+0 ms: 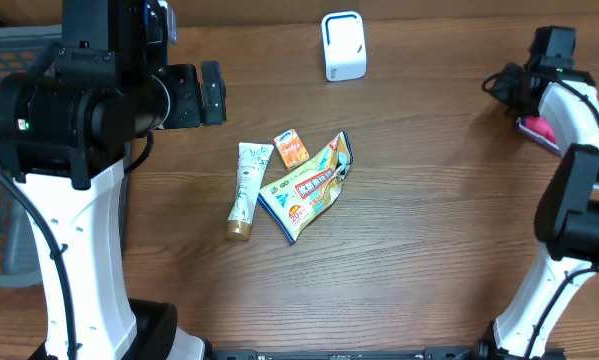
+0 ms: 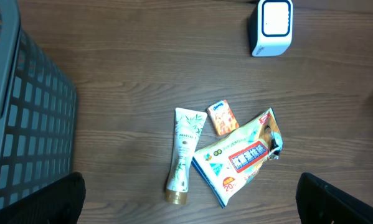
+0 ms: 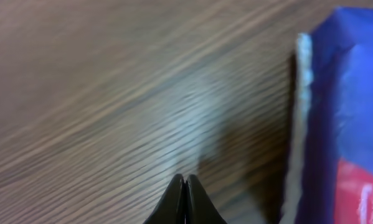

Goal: Scan the item barcode

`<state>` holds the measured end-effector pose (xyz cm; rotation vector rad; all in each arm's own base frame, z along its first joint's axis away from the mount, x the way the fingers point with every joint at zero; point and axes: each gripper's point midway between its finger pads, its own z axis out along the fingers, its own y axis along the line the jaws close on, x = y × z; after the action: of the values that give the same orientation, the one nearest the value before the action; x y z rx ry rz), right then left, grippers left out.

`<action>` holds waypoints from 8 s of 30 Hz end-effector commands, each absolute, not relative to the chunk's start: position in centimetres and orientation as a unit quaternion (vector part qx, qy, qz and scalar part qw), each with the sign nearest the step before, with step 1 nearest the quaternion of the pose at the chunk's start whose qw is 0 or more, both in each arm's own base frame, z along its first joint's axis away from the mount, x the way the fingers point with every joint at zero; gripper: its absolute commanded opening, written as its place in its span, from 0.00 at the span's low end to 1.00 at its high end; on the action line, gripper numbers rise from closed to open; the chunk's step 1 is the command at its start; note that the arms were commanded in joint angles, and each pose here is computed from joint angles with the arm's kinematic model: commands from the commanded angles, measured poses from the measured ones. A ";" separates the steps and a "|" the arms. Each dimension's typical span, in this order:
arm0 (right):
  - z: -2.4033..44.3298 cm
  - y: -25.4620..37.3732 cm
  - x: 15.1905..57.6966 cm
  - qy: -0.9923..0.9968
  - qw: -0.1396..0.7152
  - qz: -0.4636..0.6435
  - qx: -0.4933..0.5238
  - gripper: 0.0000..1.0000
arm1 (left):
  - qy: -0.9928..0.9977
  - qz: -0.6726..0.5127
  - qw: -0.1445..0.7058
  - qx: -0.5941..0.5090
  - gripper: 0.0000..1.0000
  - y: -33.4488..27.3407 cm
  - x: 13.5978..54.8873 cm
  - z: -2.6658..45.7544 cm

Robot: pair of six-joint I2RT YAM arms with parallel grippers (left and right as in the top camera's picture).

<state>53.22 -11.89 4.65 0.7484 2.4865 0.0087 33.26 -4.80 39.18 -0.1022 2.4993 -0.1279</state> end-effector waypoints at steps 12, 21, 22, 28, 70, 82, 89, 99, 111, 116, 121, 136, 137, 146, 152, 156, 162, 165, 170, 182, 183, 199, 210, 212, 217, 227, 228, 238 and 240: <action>2.0 -24.7 47.8 0.877 0.234 -0.136 0.397 0.04 | 0.947 -0.052 0.315 -0.035 1.00 -5.0 33.3 39.3; 1.2 -33.3 39.8 0.840 0.176 -0.163 0.487 0.04 | 0.947 -0.052 0.315 -0.035 1.00 -5.0 33.3 39.3; 1.1 -34.0 39.0 0.838 0.169 -0.164 0.492 0.04 | 0.947 -0.052 0.315 -0.035 1.00 -5.0 33.3 39.3; 1.0 -35.7 36.5 0.829 0.149 -0.168 0.512 0.04 | 0.947 -0.052 0.315 -0.035 1.00 -5.0 33.3 39.3; 10.5 -36.2 42.7 0.822 0.306 -0.148 0.457 0.13 | 0.947 -0.052 0.315 -0.035 1.00 -5.0 33.3 39.3; 22.1 -13.5 49.5 0.818 0.351 0.394 0.229 0.49 | 0.947 -0.052 0.315 -0.035 1.00 -5.0 33.3 39.3; 20.4 1.1 47.1 0.854 0.226 0.460 0.087 0.28 | 0.947 -0.052 0.315 -0.035 1.00 -5.0 33.3 39.3; 12.1 15.3 42.9 0.951 0.092 0.295 -0.034 0.08 | 0.947 -0.052 0.315 -0.035 1.00 -5.0 33.3 39.3; 6.8 27.2 37.0 0.947 0.011 0.274 -0.164 0.04 | 0.947 -0.052 0.315 -0.035 1.00 -5.0 33.3 39.3; 3.7 23.8 37.6 0.981 0.015 0.138 -0.135 0.04 | 0.947 -0.052 0.315 -0.035 1.00 -5.0 33.3 39.3; 3.1 20.2 38.1 0.992 0.010 0.073 -0.104 0.04 | 0.947 -0.052 0.315 -0.035 1.00 -5.0 33.3 39.3; 5.4 19.0 36.7 0.992 -0.039 0.081 -0.084 0.04 | 0.947 -0.052 0.315 -0.035 1.00 -5.0 33.3 39.3; 6.2 18.8 36.9 0.993 -0.039 0.081 -0.081 0.04 | 0.947 -0.052 0.315 -0.035 1.00 -5.0 33.3 39.3; 11.1 18.5 37.4 0.991 -0.042 0.107 -0.066 0.58 | 0.939 -0.019 0.342 -0.037 1.00 -3.9 34.3 40.1; 11.1 18.5 37.5 0.991 -0.041 0.108 -0.066 0.77 | 0.943 -0.008 0.331 -0.037 1.00 -3.5 33.9 39.7; 11.1 18.7 38.0 0.991 -0.030 0.111 -0.067 1.00 | 0.943 -0.008 0.331 -0.037 1.00 -3.5 33.9 39.7; 11.1 18.8 38.3 0.991 -0.024 0.113 -0.068 0.79 | 0.944 -0.120 0.307 -0.038 1.00 -7.2 33.3 39.5; 11.1 18.8 38.3 0.991 -0.024 0.113 -0.067 0.29 | 0.941 -0.223 0.250 0.039 0.59 -12.2 32.4 38.5; 11.1 18.2 38.1 0.991 -0.033 0.111 -0.061 0.04 | 0.961 -0.223 0.144 0.076 0.04 -15.8 32.5 32.6; 8.5 17.0 35.9 0.989 -0.087 0.111 -0.046 0.04 | 0.967 -0.232 -0.048 0.094 0.04 -21.9 32.8 17.1; 7.9 16.9 35.7 0.989 -0.091 0.112 -0.044 0.04 | 0.967 -0.229 -0.058 0.091 0.04 -21.9 32.8 15.9; 4.3 19.2 32.3 0.961 -0.149 0.224 -0.067 0.04 | 0.963 -0.228 -0.137 0.039 0.04 -21.6 30.5 2.9; 3.0 15.5 31.7 0.980 -0.163 0.113 -0.020 0.04 | 0.992 -0.014 -0.112 -0.064 0.04 -14.0 30.4 -2.1; 3.6 15.3 31.6 0.979 -0.169 0.112 -0.018 0.04 | 0.992 -0.015 -0.110 -0.065 0.04 -14.0 30.6 -2.0; 6.3 14.7 32.1 0.981 -0.154 0.114 -0.012 0.04 | 0.991 -0.013 -0.111 -0.067 0.04 -13.8 31.3 -0.7; 10.2 19.8 30.5 0.955 -0.137 0.236 -0.111 0.04 | 0.991 -0.114 -0.069 -0.004 0.04 -19.2 35.0 5.4; 10.2 20.4 30.2 0.952 -0.139 0.246 -0.118 0.04 | 0.990 -0.129 -0.063 -0.001 0.04 -20.0 35.3 5.6; 6.2 23.5 26.1 0.934 -0.195 0.285 -0.092 0.04 | 0.987 -0.151 -0.062 -0.016 0.04 -20.6 34.9 2.4; 4.8 23.3 25.1 0.931 -0.207 0.287 -0.083 0.04 | 0.986 -0.154 -0.068 -0.017 0.04 -20.6 34.5 1.5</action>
<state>26.52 23.13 5.00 -0.3954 3.3674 0.9317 35.81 -20.43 2.92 -0.0338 3.1939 -0.4730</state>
